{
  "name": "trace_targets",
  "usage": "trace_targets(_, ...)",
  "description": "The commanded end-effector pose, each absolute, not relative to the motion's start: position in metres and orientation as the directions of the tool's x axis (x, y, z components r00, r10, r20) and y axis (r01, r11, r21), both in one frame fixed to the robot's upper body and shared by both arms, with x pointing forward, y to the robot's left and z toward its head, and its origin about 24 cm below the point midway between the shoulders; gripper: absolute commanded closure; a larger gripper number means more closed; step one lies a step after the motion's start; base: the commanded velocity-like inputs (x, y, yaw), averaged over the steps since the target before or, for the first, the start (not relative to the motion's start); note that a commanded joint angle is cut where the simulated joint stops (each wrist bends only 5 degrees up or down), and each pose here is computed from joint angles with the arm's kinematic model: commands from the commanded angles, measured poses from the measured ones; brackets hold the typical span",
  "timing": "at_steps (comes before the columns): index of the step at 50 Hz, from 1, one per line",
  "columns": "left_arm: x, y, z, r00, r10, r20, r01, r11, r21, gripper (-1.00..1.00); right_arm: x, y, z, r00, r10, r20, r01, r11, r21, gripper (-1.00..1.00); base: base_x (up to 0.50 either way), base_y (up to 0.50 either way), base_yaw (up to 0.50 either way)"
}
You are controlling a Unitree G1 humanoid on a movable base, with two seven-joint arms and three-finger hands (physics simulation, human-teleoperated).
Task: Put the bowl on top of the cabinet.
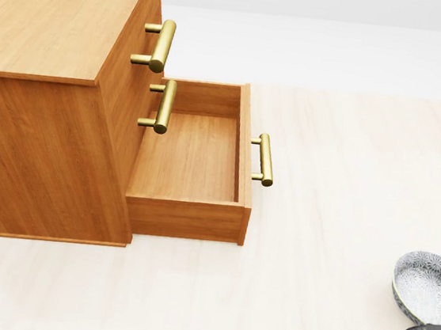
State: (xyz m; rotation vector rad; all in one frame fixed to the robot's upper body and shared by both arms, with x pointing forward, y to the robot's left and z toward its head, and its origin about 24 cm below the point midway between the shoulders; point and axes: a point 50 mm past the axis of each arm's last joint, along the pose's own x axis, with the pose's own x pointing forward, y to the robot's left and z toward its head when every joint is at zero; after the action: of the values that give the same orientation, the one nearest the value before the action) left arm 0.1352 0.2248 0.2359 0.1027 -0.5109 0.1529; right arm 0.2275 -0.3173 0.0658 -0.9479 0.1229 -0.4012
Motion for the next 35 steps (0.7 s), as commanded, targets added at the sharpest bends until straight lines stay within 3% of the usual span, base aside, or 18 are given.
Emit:
trace_targets(1, 0.134, 0.225, 0.23, 0.869, 0.123, 0.479, -0.178, 0.982, 0.07, -1.0, 0.226, -0.32, 0.06, 0.913, -0.403, 0.063, 0.273, 0.487, -0.83, -1.0, 0.0, 0.0, 0.0)
trace_targets(17, 0.136, 0.224, 0.233, 0.876, 0.121, 0.466, -0.174, 0.982, 0.073, -1.0, 0.227, -0.32, 0.055, 0.903, -0.421, 0.085, 0.278, 0.422, -0.863, -1.0, 0.0, 0.0, 0.0)
trace_targets(35, 0.137, 0.223, 0.237, 0.865, 0.116, 0.487, -0.166, 0.984, 0.061, -1.0, 0.228, -0.321, 0.054, 0.878, -0.442, 0.185, 0.325, 0.266, -0.908, -1.0, 0.0, 0.0, 0.0)
